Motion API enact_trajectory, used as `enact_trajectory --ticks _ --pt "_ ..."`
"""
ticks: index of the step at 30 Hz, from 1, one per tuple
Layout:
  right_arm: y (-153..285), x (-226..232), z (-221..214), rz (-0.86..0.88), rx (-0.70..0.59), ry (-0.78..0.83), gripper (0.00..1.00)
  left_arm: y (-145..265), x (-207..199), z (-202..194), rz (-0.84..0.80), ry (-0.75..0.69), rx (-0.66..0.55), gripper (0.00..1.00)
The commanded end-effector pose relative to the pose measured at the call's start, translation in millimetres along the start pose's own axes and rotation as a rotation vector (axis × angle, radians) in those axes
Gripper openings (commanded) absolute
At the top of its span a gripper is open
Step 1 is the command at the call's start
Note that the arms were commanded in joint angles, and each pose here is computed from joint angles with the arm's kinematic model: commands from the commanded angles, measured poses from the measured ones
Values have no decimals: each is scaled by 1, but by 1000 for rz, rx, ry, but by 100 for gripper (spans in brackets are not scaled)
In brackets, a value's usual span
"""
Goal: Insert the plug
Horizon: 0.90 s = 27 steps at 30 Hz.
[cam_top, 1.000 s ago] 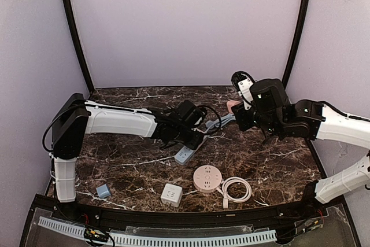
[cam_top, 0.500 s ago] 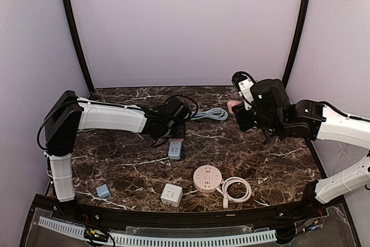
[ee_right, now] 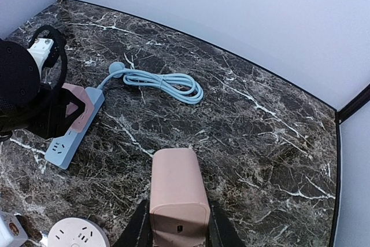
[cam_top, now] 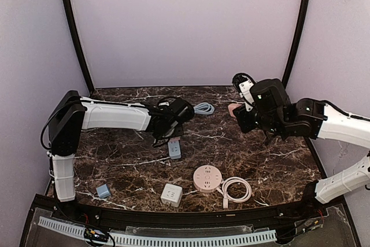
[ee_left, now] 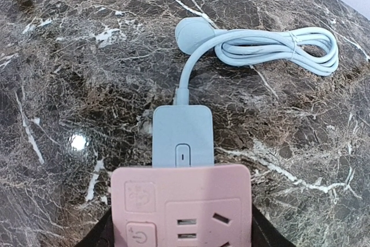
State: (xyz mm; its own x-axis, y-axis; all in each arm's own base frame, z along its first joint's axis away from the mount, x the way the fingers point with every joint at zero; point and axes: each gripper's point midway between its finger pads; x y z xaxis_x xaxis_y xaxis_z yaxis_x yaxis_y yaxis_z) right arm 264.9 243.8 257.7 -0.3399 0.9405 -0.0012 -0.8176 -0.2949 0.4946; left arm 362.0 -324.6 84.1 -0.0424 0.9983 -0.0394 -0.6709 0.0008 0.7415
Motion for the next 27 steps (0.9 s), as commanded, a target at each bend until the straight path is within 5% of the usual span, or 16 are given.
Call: enact_trajectory --ticks 1,7,8,9,17,27 --pt "9 -5 11 6 -17 -45 0 0 -10 -11 -3 -19 36 55" --pt "12 -4 14 10 -14 -53 0 5 -23 -2 -41 -53 32 77" --pt "12 -4 15 14 -15 -54 0 6 -23 -1 -43 -62 30 93" --pt "13 -3 16 15 -15 -54 0 8 -25 2 -47 -68 27 97" --pt "13 12 19 76 29 -61 0 28 -28 23 -89 -82 -14 99" --pt "7 51 20 210 170 -66 0 76 21 66 -143 -107 -240 99"
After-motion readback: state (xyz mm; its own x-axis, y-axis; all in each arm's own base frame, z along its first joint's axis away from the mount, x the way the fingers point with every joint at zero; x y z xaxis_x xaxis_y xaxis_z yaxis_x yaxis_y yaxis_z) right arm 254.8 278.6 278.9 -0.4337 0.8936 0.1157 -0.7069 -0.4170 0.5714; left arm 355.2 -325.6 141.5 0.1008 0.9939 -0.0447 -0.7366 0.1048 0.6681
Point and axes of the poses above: each gripper's point midway between its finger pads, its own y axis back along the fingers, its own x axis along the line the jaws close on, z = x × y, and after that the axes turned 10 degrees about -y, right-handed
